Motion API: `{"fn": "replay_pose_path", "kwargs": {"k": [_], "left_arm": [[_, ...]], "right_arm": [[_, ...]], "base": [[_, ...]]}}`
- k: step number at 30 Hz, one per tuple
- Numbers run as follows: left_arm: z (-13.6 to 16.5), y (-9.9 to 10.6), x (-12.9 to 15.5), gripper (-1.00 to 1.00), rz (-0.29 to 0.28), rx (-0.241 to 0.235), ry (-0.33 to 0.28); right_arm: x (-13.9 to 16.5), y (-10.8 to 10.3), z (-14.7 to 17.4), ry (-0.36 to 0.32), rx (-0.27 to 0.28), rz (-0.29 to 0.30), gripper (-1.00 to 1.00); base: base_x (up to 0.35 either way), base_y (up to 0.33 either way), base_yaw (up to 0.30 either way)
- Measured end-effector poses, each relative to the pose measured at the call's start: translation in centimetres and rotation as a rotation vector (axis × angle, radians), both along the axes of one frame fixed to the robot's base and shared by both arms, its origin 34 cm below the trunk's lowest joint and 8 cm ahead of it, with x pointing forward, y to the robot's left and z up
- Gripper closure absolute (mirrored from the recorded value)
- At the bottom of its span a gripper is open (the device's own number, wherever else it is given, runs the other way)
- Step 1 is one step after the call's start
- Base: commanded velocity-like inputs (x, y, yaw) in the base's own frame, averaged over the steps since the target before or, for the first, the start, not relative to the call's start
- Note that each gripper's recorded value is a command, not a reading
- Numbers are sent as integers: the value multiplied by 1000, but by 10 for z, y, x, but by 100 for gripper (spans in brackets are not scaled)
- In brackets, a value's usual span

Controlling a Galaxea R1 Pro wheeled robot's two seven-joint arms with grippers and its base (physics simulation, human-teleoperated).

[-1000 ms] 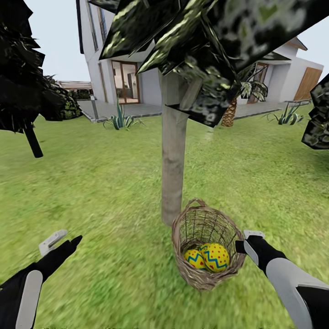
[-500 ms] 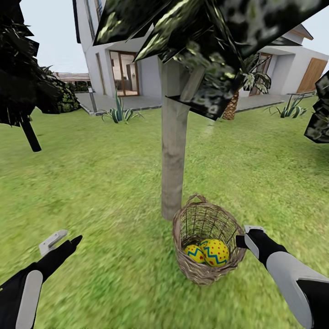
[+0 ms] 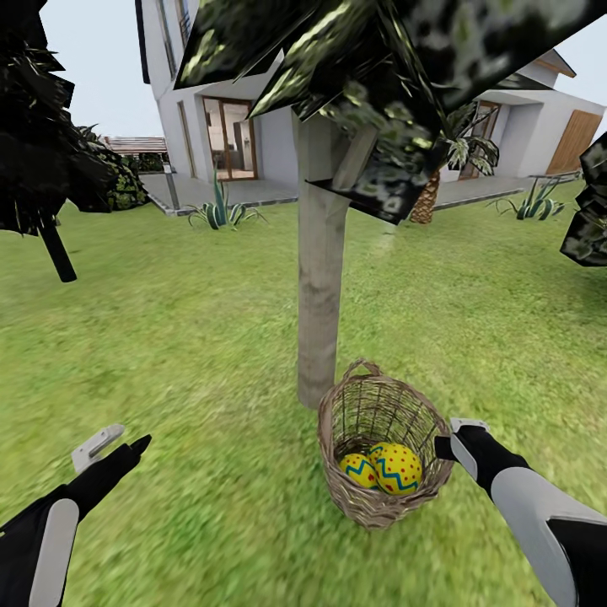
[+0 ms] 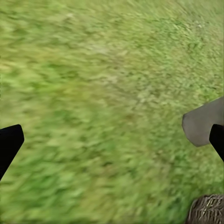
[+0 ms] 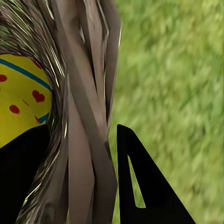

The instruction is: Take the three Easter eggs out of the wicker basket on the lawn in the garden, then place them on the lawn next to a single tree (choose any tree) so that all three eggs are next to the same tree and none are left in the basket.

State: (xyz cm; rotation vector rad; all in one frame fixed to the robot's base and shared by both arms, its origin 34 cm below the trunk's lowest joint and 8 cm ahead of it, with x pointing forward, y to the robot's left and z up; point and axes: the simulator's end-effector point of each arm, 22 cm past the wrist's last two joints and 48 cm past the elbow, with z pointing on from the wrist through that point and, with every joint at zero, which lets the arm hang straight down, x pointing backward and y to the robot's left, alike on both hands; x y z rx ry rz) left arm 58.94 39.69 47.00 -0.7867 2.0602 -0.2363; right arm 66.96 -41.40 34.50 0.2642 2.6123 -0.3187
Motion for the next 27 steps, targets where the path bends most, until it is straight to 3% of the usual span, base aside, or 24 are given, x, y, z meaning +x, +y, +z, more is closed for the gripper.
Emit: {"fn": "replay_pose_path", "kwargs": {"k": [27], "left_arm": [[5,0,0,-100,1,0,-10]], "right_arm": [[-5,1,0,-5,-1,2,100]], "base": [[9,0,0]]}}
